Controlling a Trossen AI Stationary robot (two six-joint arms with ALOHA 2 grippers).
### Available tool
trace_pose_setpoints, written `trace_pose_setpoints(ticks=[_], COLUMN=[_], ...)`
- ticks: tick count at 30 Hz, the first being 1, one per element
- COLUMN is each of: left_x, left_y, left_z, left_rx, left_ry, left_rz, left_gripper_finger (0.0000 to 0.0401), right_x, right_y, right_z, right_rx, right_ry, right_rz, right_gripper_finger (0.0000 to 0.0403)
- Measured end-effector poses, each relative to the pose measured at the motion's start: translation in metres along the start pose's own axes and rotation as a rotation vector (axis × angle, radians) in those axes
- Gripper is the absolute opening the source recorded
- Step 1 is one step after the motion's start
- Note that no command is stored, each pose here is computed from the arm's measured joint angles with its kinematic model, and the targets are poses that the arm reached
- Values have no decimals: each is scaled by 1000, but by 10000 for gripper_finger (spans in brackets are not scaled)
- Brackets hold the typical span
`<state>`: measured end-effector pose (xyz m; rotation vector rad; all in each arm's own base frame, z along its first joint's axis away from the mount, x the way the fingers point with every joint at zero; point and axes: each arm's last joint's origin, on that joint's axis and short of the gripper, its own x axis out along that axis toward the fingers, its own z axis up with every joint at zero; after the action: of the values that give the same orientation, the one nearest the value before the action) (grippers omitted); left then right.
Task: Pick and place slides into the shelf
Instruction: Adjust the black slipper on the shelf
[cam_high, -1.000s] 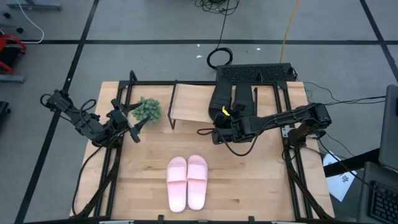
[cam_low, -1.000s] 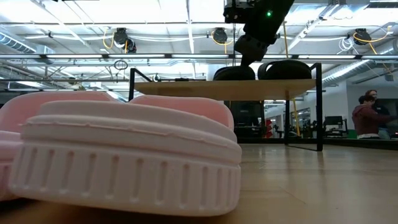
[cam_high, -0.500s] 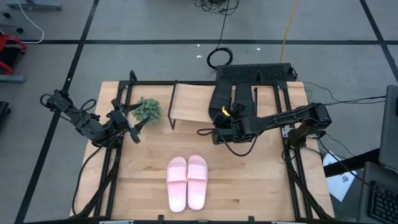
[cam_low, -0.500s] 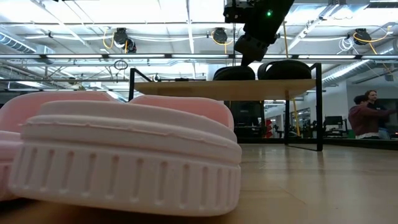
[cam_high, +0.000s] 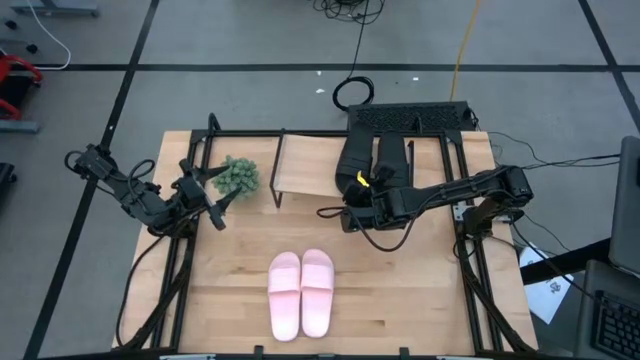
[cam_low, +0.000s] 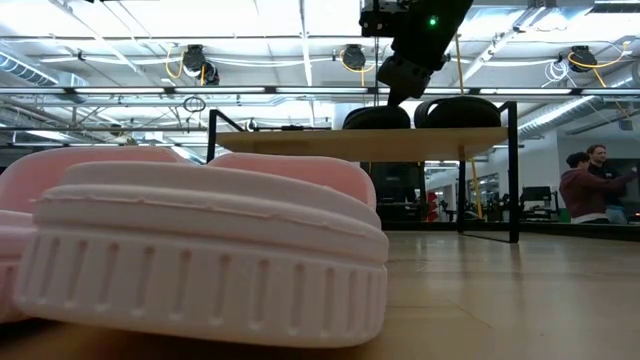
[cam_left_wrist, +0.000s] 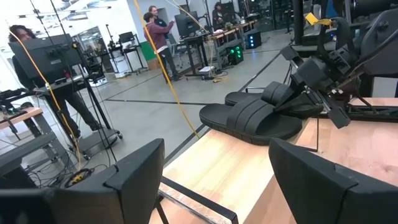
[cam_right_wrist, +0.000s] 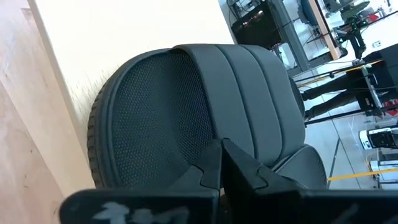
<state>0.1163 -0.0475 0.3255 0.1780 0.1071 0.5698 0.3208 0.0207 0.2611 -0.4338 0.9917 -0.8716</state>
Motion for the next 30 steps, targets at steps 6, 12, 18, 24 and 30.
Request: trace_pose_setpoints(ticks=[6, 12, 18, 24, 30], left_x=[0, 0, 0, 0, 0], left_y=[0, 0, 0, 0, 0], left_z=[0, 0, 0, 0, 0], left_rx=[0, 0, 0, 1, 2], left_ry=[0, 0, 0, 0, 0], left_rz=[0, 0, 0, 0, 0], left_gripper_finger=[294, 294, 294, 294, 294], right_x=[0, 0, 0, 0, -4], right_y=[4, 5, 5, 6, 1], right_z=[-1, -2, -1, 1, 4], right_rx=[3, 16, 12, -12, -15], right_ry=[40, 54, 52, 29, -2], right_rz=[118, 159, 161, 167, 176], right_gripper_finger=[0, 0, 0, 0, 0])
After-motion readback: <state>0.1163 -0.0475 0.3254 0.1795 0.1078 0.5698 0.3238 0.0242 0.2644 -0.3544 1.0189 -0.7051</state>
